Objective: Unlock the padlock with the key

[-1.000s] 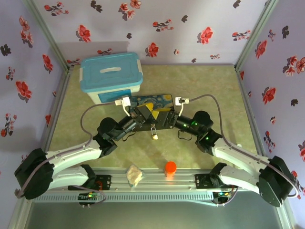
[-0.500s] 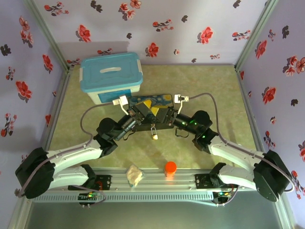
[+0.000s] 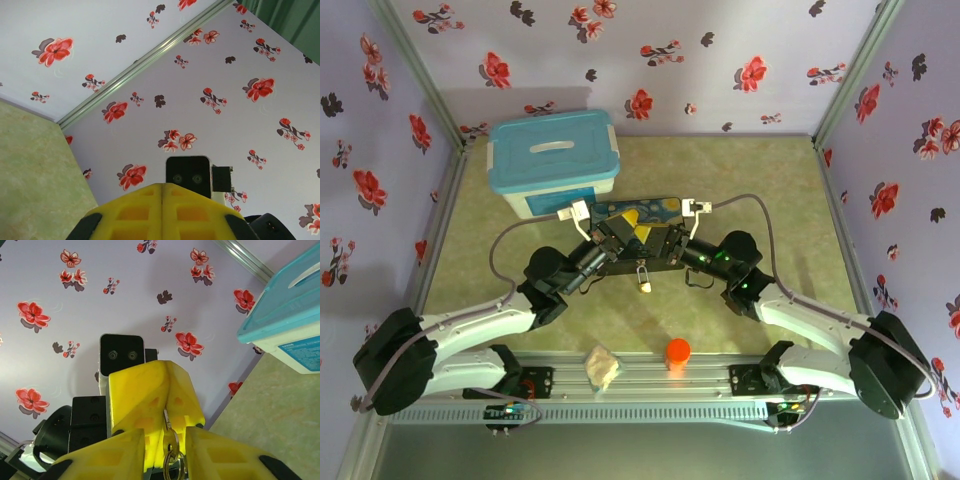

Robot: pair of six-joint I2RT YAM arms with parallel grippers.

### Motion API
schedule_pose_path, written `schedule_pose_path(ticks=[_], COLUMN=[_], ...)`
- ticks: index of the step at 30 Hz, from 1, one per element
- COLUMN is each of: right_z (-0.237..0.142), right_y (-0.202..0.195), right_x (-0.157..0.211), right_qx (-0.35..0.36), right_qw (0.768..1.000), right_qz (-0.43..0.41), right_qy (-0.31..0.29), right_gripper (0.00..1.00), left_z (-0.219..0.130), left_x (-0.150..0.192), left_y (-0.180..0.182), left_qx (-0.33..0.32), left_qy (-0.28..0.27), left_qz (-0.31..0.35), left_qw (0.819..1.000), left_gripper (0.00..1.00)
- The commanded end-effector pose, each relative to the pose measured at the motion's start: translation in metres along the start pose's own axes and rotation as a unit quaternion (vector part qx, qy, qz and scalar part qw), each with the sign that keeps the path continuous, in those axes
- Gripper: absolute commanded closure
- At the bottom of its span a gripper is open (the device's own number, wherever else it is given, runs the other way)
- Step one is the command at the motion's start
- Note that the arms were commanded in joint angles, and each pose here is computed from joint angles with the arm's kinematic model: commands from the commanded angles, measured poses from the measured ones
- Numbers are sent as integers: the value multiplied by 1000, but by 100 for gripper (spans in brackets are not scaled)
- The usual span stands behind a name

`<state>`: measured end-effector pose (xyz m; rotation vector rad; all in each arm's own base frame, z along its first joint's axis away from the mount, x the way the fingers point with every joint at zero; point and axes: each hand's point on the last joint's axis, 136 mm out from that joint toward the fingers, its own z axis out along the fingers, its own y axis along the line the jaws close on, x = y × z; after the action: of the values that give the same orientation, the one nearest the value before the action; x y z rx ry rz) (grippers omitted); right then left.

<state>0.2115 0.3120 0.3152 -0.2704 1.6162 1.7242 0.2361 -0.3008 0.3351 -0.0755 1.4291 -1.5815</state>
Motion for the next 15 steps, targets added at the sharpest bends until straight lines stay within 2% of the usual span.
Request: schedule_pose_path(ticks=[1,8,15], right_z=[2,-4,-8], right_y=[16,11,9], right_x=[-9,-5,-4], right_qx=[-25,-7,6], right_qw=[999,1000,999], right_qz=[-19,-29,-36], right_qy=[-13,-8,-6], right_gripper=[79,96,100], left_z=[3,0,0], left_x=[-10,-11,-8], left_y=[-12,-6,0], left_qx=[18,5,-5], left_qy=[-21,-26,-22], left_qz=[-5,6,13], left_qw=[1000,1000,1000], left_gripper=[100,100,98])
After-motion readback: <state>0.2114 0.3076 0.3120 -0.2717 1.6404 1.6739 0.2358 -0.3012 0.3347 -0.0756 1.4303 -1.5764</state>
